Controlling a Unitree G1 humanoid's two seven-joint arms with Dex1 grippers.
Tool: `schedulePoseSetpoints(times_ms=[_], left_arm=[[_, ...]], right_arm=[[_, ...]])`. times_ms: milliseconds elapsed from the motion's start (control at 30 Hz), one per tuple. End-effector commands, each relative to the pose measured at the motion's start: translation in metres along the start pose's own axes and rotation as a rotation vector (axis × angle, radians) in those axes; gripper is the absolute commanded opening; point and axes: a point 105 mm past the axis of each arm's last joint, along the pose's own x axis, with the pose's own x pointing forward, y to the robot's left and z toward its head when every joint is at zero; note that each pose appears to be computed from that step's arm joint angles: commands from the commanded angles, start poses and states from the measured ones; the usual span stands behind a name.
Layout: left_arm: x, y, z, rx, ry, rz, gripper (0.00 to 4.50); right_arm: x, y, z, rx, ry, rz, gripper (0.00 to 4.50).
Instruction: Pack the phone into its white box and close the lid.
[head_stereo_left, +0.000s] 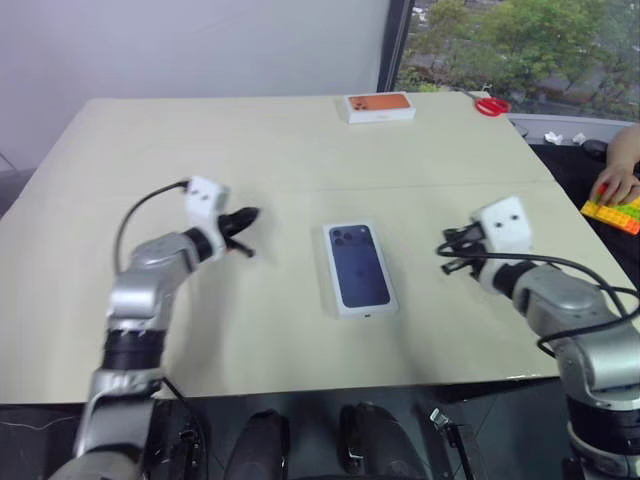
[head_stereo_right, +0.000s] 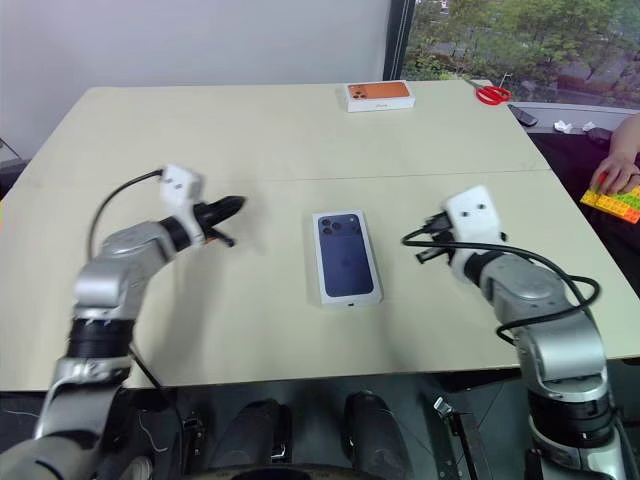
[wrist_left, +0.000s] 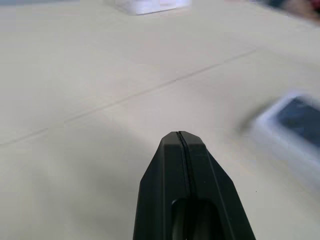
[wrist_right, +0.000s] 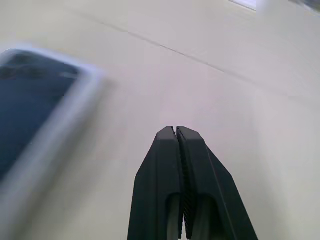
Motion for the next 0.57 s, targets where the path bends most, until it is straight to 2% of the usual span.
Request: schedulePoseSetpoints(times_ms=[33,133,267,567], left_arm=[[-0.028,0.006,0.001,0.07,-0.028,-0.023,0.0],[-0.052,0.02,-0.01,0.086,0.009,0.02,0.0],[-0.068,0.031,-0.013,0.075,0.009,0.082,0.0],[-0.081,0.041,-0.021,0.064,0.028,0.14,0.0]], right_arm=[[-0.005,0.0,0.007,0.035,-0.089,0.082,0.1],[-0.003,0.003,0.003,0.059,-0.096,0.154,0.1],[0.003,0.008,0.001,0.075,-0.103,0.216,0.1],[0.011,0.03,0.001,0.08,-0.113,0.315,0.1]])
